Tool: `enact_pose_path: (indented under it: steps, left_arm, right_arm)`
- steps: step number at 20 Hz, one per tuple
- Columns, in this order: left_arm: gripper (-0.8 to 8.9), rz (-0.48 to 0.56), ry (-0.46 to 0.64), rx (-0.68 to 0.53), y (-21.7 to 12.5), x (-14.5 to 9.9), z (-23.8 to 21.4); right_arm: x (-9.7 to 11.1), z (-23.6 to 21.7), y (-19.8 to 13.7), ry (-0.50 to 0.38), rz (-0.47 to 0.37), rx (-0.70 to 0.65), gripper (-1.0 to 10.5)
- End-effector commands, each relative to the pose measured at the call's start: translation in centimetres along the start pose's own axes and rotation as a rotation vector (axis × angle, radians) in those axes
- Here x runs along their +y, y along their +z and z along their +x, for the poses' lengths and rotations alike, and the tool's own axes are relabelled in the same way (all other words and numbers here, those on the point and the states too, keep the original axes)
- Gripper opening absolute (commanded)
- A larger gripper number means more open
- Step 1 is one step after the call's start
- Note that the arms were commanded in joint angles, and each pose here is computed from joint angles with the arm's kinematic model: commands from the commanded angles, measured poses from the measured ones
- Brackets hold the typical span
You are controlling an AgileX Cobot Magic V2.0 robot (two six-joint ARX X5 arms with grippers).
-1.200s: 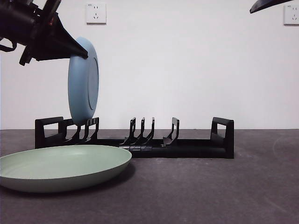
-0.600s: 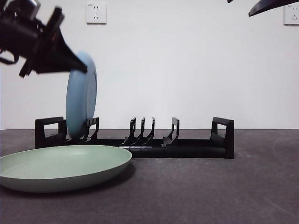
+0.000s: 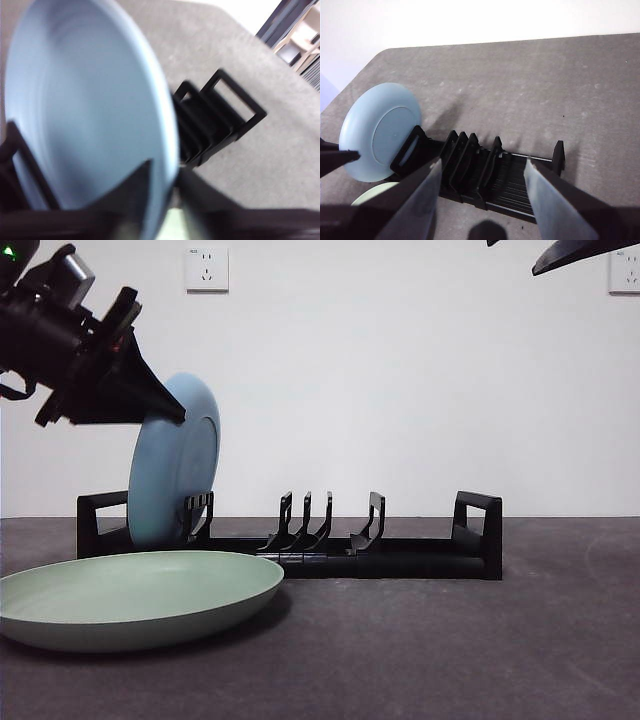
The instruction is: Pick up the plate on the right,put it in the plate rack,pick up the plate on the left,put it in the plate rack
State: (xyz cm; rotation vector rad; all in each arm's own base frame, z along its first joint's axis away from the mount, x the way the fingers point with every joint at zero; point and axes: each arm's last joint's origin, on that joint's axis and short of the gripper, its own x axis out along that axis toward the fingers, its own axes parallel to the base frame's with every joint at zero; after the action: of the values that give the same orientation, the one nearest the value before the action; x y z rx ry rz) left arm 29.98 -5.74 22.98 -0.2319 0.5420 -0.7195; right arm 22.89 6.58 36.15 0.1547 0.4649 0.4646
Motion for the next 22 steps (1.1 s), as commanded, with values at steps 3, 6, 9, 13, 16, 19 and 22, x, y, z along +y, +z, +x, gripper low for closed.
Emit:
enact_pose_path:
  steps: [3,6,9,13,16,19,22]
  left_arm:
    - [2.57,0.006,0.004,0.015,-0.3,0.1,0.0]
    - [2.57,0.018,0.004,0.01,0.0,-0.4,-0.6]
    - [2.6,0.05,0.001,-0.016,0.7,-1.3,-1.7]
    - [2.61,0.11,-0.001,-0.079,1.9,-3.2,-4.0]
    - [2.61,0.188,0.02,-0.144,2.8,-5.1,-6.3]
    - [2.61,0.319,0.103,-0.233,3.2,-8.4,-10.3]
    - [2.61,0.412,0.214,-0.314,2.9,-11.0,-13.9]
  right_arm:
    - [0.0,0.3,-0.2,0.007,0.013,0.015,2.8]
    - [0.1,0.5,-0.5,0.046,0.02,0.053,2.8]
    - [0.6,1.1,-1.0,0.139,0.034,0.111,2.8]
    - [1.4,2.3,-1.8,0.218,0.037,0.189,2.8]
    - [2.5,3.7,-2.7,0.257,0.027,0.258,2.8]
    - [4.3,6.5,-4.5,0.312,0.007,0.371,2.8]
    - [5.7,9.6,-6.7,0.335,-0.01,0.481,2.8]
